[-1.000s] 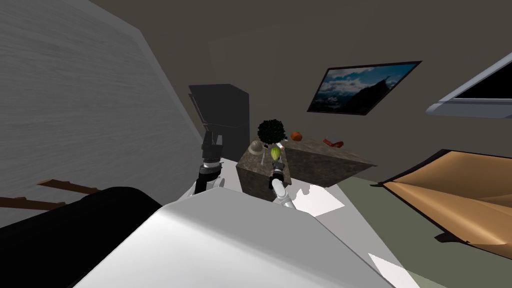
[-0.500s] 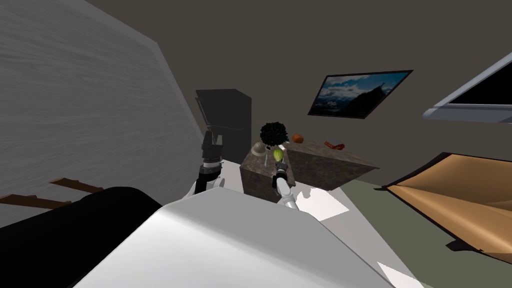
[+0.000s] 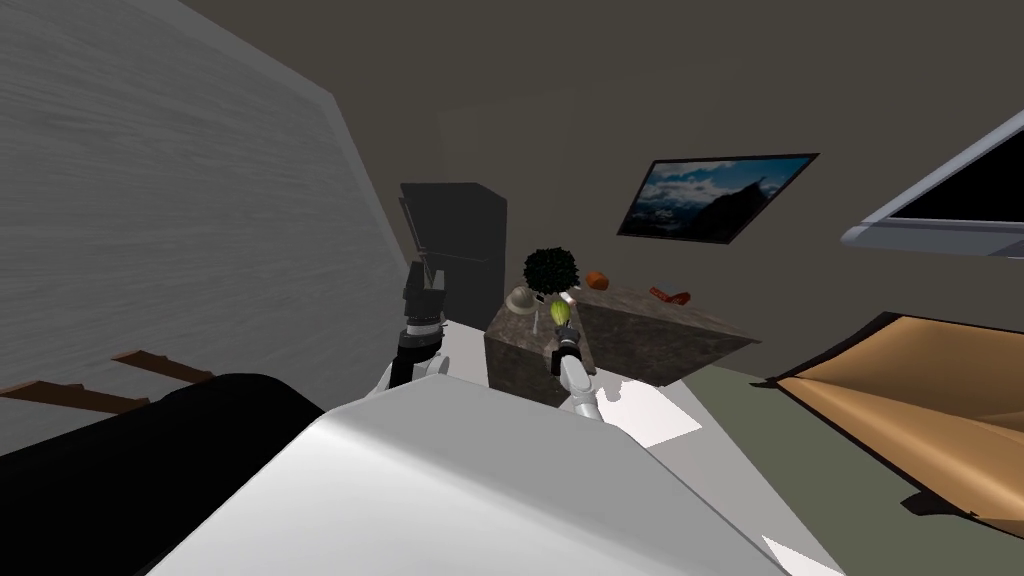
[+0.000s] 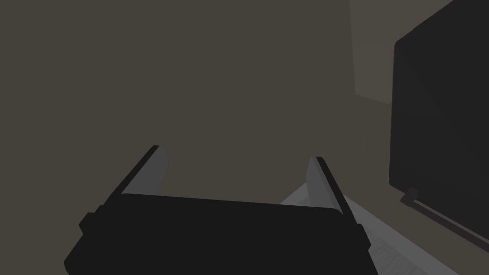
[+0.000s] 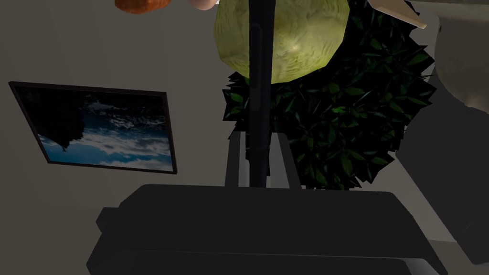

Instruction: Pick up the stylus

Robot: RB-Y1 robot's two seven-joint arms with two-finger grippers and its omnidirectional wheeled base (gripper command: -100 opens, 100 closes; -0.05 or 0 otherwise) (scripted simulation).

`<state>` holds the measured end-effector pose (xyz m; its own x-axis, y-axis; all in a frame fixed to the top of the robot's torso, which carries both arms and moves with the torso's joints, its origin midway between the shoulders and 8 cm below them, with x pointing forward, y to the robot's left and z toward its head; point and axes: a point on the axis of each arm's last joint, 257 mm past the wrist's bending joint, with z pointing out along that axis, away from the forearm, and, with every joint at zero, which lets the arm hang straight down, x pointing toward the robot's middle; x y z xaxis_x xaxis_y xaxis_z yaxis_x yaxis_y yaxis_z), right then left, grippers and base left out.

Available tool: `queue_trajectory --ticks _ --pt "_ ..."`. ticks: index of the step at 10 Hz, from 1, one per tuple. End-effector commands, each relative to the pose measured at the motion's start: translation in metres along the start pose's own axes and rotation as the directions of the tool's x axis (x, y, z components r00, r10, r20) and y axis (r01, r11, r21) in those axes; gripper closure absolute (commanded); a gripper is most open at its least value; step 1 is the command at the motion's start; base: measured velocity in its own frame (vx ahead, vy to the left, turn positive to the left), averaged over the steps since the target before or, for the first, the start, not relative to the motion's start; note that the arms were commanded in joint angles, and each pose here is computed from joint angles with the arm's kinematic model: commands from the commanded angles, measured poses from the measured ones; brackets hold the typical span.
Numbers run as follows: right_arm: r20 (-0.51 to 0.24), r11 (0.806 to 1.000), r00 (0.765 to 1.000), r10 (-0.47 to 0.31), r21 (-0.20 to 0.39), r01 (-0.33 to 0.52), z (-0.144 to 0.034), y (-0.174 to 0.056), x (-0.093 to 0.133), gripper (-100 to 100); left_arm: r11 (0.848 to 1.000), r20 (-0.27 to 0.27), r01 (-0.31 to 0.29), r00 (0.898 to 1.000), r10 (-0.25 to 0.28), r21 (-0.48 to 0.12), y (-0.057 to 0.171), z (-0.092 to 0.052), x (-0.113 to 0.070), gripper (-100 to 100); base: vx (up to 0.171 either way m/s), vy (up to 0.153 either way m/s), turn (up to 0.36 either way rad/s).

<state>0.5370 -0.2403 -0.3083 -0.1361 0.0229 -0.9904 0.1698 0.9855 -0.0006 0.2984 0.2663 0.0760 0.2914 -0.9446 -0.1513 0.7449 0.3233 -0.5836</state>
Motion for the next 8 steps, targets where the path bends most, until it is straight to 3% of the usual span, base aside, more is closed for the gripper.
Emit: queue_trajectory --ticks 1,2,4,5,6,8 --pt "-0.021 1.0 0.999 -0.028 -0.001 0.028 0.002 -0.013 0.007 100 1.0 0.0 0.0 1.0 0.0 0.0 0.0 0.0 0.0 0 0.003 0.044 -0.002" --pt "-0.024 0.999 0.999 -0.028 -0.023 0.028 0.002 -0.007 0.008 100 1.0 0.0 0.0 1.0 0.0 0.0 0.0 0.0 0.0 0 -0.003 0.014 -0.01" --pt "-0.051 1.0 0.999 0.009 -0.004 -0.009 0.003 -0.026 0.016 100 1.0 0.0 0.0 1.0 0.0 0.0 0.0 0.0 0.0 0 0.008 0.073 0.033" --pt "-0.053 1.0 0.999 0.001 0.0 -0.001 0.004 -0.036 0.015 100 1.0 0.0 0.0 1.0 0.0 0.0 0.0 0.0 0.0 0 0.0 0.052 0.006" --pt "-0.053 1.0 0.998 -0.018 -0.025 0.016 0.005 -0.031 0.015 100 1.0 0.0 0.0 1.0 0.0 0.0 0.0 0.0 0.0 0 0.001 0.02 -0.015" --pt "-0.069 1.0 0.998 0.011 -0.008 -0.012 0.003 -0.052 0.021 100 1.0 0.0 0.0 1.0 0.0 0.0 0.0 0.0 0.0 0 0.013 0.082 0.029"
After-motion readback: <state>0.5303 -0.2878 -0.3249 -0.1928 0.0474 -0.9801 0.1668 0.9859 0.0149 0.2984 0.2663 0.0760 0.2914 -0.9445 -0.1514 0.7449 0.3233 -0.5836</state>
